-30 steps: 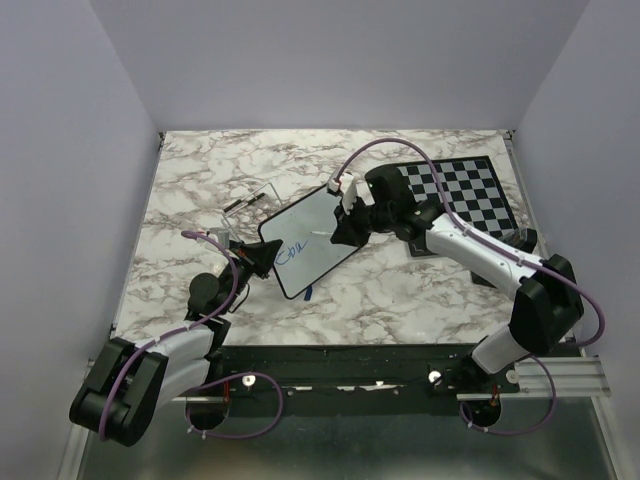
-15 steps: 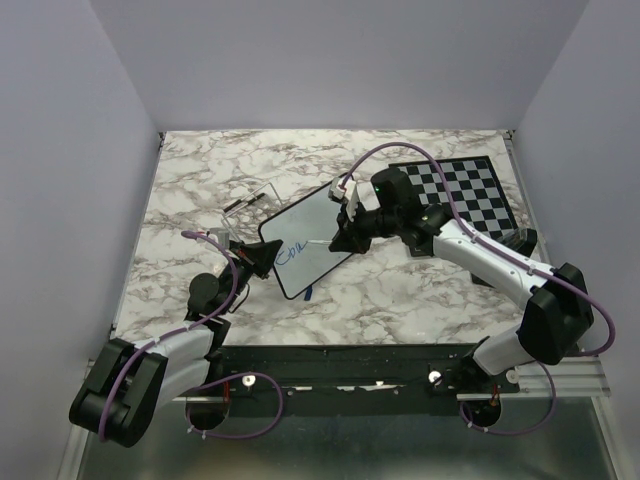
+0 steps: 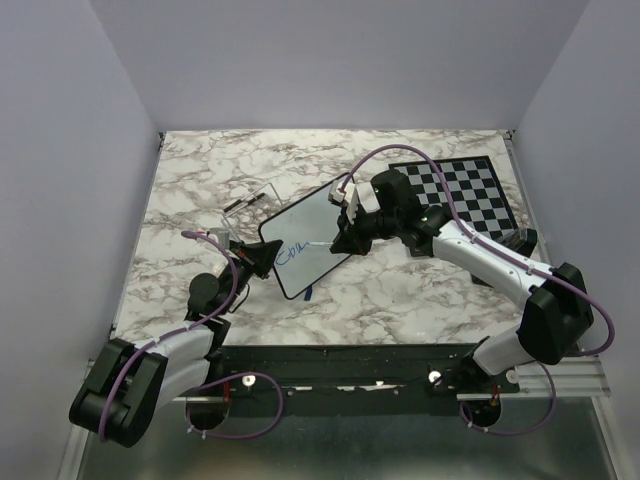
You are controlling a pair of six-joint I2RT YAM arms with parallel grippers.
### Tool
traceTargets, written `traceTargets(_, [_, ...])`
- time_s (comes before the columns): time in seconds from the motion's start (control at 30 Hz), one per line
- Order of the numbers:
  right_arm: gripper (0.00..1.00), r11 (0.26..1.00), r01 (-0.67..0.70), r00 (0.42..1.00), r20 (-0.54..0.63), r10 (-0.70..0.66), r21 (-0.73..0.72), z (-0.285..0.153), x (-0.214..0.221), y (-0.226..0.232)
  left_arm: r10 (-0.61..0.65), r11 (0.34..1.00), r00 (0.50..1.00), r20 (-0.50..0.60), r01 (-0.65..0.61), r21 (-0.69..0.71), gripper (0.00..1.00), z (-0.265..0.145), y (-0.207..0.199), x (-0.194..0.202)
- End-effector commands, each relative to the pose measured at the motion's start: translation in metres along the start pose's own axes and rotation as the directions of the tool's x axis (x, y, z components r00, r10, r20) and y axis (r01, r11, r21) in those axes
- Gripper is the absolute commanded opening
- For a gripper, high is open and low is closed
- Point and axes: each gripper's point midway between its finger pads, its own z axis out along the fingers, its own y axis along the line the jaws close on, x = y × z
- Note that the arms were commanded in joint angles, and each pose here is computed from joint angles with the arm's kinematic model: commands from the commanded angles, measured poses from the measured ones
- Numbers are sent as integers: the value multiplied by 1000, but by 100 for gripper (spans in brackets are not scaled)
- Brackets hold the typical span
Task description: Write a sentence on the whiteboard
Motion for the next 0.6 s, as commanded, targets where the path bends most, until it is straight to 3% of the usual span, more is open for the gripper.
traceTargets(0.0, [0,1000,16,1000,-9,-17,-24,5,7,2,31,999,999,-43,-30,35,0,-9,-3,14])
traceTargets(0.57, [1,999,46,999,-26,-46,1,7,12,-5,29,999,999,-43,-28,33,0,-8,-3,14])
